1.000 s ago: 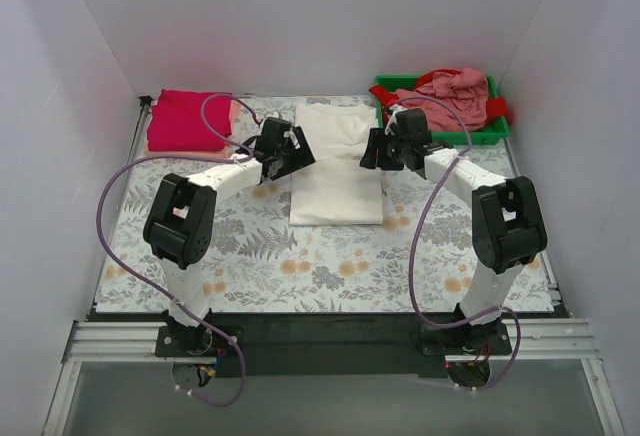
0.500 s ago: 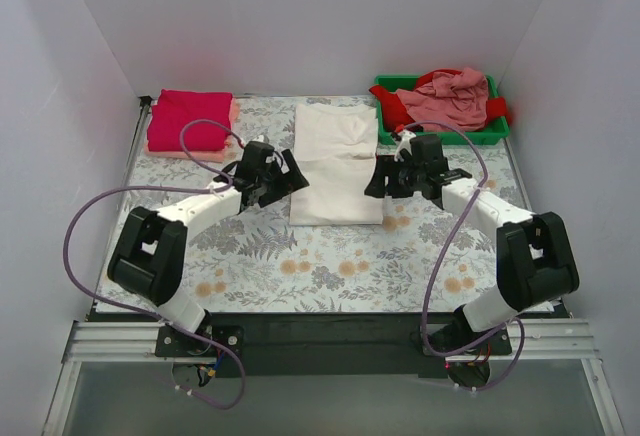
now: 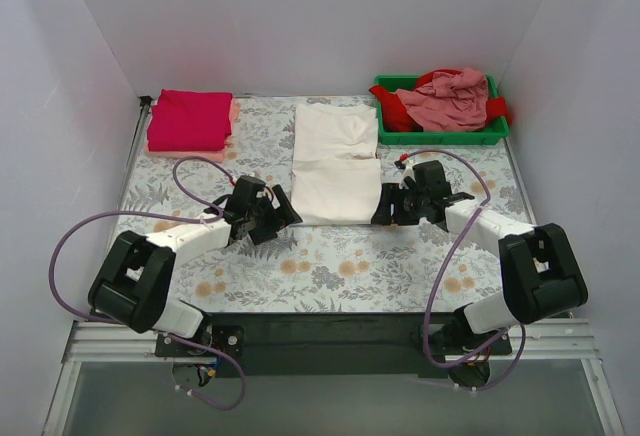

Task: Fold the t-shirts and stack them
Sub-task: Fold the tshirt

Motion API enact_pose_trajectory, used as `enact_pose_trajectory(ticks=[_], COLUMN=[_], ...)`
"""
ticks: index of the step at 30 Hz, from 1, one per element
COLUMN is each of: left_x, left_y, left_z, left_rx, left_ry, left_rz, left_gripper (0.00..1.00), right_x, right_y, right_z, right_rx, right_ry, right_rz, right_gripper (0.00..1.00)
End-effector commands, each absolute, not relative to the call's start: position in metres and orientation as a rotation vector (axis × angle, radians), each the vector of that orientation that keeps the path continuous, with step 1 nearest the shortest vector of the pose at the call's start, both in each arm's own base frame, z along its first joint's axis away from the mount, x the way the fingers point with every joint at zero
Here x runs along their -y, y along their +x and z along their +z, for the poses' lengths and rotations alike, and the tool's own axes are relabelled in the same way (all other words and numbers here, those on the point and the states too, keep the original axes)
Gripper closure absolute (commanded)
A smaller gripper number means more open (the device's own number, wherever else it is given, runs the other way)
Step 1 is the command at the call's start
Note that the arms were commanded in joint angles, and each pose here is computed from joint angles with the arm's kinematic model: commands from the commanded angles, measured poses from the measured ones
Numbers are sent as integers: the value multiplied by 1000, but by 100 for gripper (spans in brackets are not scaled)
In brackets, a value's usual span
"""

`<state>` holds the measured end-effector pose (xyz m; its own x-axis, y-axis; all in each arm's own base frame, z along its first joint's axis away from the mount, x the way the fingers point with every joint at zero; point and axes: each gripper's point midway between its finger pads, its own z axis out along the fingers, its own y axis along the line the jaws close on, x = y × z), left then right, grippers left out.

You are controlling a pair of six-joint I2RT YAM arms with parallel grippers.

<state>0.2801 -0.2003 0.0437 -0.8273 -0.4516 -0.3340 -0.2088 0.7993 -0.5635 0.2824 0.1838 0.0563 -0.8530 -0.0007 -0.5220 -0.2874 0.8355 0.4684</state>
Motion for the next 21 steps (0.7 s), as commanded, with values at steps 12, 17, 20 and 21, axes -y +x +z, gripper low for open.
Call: enact_pose_trajectory(ticks=[12, 17, 20, 21], left_x=[210, 204, 205, 205], left_y=[286, 291, 295, 295], left_z=[28, 20, 14, 10], left_rx=[-2554, -2553, -2565, -2577], left_ry=[-507, -531, -535, -534], left_rz=[-731, -662, -643, -630], left_gripper=[43, 48, 53, 56], right_x=[-190, -190, -189, -189], right_y=[300, 302, 302, 302], right_z=[37, 31, 28, 27], right_rx=[-2511, -2523, -2530, -2532], right_ry=[-121, -98, -96, -92], right_rz=[760, 754, 746, 746], right_gripper=[56, 58, 60, 61])
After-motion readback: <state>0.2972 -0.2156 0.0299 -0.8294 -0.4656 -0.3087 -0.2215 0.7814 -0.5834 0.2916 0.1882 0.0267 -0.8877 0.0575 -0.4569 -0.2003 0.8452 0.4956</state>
